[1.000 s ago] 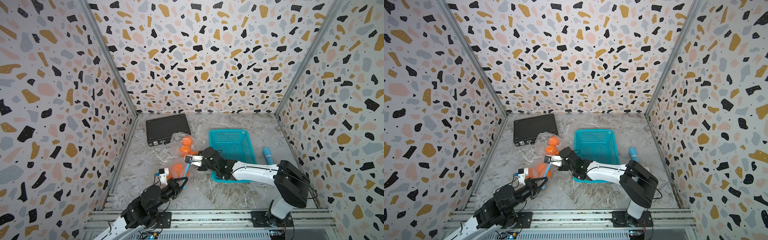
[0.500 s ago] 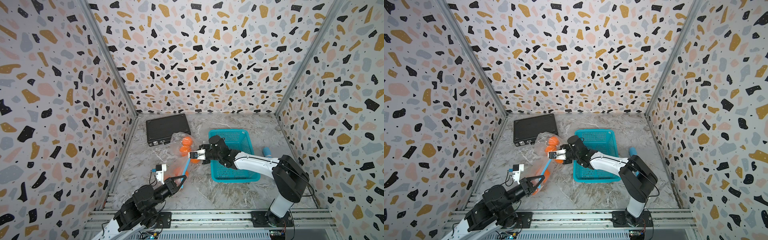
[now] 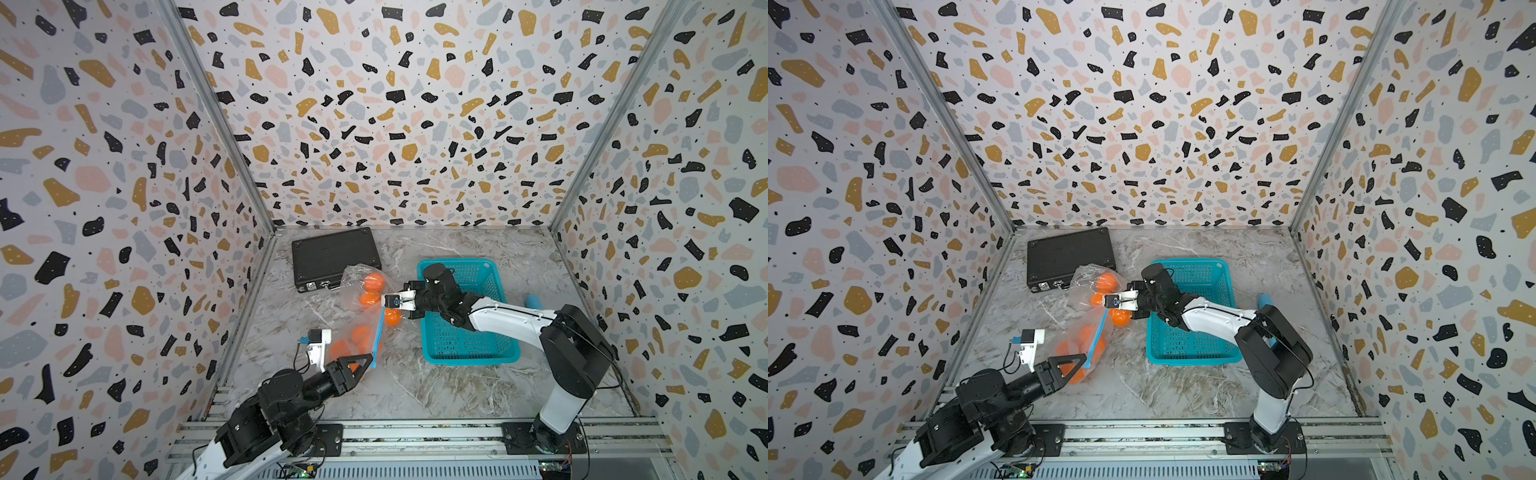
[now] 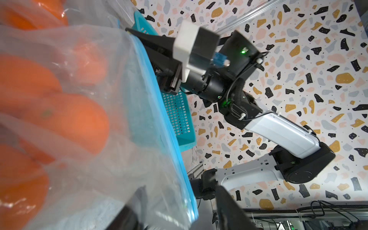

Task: Open the zip-top bag and take out the orange
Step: Open the zipper of the food storage bag at the center of the board.

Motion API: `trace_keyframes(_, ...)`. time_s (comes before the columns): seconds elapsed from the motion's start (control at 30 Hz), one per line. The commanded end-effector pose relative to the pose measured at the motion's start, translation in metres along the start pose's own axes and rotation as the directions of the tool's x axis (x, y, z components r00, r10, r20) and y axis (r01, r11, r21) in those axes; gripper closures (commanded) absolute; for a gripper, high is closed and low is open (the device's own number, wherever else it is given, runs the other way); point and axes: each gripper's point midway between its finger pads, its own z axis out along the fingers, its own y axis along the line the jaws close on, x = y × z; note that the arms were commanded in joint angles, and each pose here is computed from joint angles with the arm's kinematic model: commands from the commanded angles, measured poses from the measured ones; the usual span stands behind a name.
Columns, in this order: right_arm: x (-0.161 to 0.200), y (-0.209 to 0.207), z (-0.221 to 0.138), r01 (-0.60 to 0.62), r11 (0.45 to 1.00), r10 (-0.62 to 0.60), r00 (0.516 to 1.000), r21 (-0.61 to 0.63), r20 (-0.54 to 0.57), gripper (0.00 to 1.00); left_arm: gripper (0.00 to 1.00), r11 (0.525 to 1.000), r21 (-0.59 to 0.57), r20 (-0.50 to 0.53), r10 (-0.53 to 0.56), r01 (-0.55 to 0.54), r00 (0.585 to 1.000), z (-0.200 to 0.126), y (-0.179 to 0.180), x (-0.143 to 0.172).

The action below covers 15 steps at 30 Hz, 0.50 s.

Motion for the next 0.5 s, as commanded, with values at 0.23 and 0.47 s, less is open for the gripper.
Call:
trace_keyframes(0.23, -0.036, 0.005, -0.023, -0.028, 1.0, 0.028, 0.993, 0.0, 0.118, 0.92, 0.14, 0.898, -0.291, 0.055, 0.36, -0.33, 0.931, -0.016, -0.006, -0.049)
trace_keyframes(0.47, -0.045, 0.013, -0.03, -0.054, 0.998, 0.06, 0.987, -0.042, 0.147, 0.92, 0.19, 0.749, -0.453, -0.091, 0.501, -0.484, 0.86, 0.019, 0.011, -0.059)
